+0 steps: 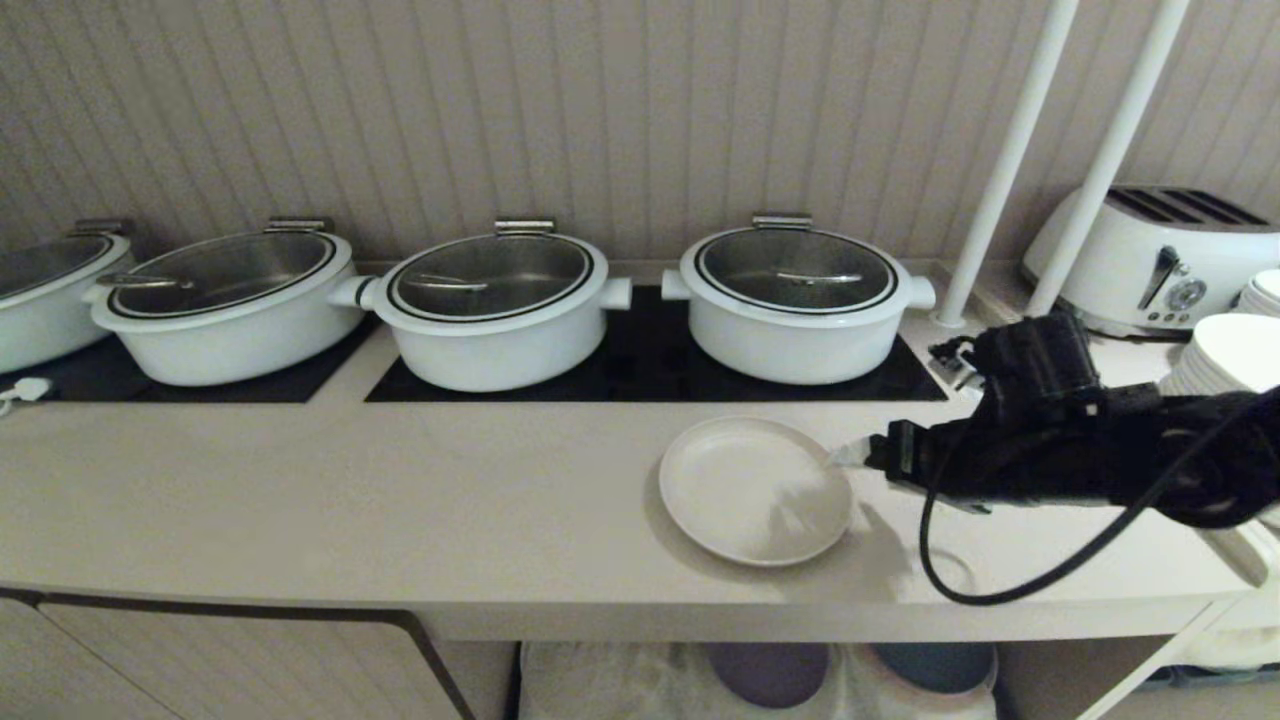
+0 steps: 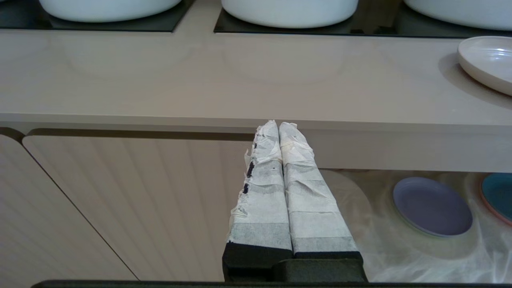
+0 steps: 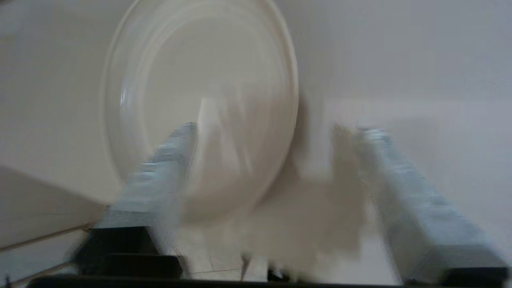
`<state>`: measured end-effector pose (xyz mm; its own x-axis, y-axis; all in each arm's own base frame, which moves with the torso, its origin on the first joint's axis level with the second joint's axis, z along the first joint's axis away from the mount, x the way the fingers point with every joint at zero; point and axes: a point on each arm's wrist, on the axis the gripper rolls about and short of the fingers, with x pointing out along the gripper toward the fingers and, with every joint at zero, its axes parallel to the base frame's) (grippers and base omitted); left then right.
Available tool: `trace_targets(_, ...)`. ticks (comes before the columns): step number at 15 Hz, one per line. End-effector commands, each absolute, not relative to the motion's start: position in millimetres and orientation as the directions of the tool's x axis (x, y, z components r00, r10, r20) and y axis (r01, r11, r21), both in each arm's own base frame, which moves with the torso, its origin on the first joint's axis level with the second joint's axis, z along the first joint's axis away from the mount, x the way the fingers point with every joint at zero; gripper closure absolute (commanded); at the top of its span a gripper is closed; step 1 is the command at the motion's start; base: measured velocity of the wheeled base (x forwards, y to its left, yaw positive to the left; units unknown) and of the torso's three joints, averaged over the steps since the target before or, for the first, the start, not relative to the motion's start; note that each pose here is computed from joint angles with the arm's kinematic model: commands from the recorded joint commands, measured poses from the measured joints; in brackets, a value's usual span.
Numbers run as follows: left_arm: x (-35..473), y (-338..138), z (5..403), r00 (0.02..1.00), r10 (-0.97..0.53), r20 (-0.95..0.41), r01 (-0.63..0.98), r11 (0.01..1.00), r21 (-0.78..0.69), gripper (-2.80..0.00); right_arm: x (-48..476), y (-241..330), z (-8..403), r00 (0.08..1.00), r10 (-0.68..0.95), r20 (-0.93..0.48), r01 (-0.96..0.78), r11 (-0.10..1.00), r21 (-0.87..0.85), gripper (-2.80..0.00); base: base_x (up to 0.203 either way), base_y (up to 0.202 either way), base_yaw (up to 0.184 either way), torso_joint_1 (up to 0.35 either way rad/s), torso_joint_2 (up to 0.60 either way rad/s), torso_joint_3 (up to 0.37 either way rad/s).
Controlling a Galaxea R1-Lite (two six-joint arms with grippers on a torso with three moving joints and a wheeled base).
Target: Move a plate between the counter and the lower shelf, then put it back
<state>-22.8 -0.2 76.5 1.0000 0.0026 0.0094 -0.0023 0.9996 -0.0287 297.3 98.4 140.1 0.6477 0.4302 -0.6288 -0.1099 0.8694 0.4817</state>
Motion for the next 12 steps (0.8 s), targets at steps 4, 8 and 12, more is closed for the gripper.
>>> trace_targets(4, -23, 0, 76, 1.000, 0.003, 0.009, -0.003, 1.000, -0.029, 0.00, 226, 76, 194, 0.750, 0.461, -0.474, -0.207, 0.845, 0.494, 0.00, 0.000, 0.000, 0.000, 0.000, 0.00, 0.000)
trace_targets(8, -23, 0, 77, 1.000, 0.003, 0.011, -0.003, 1.000, -0.029, 0.00, 179, 51, 201, 0.834, 0.442, -0.330, -0.282, 0.856, 0.433, 0.00, 0.000, 0.000, 0.000, 0.000, 0.00, 0.000)
trace_targets(12, -23, 0, 77, 1.000, 0.003, 0.011, -0.003, 1.000, -0.029, 0.00, 129, 28, 183, 0.883, 0.448, -0.143, -0.363, 0.843, 0.397, 0.00, 0.000, 0.000, 0.000, 0.000, 0.00, 0.000)
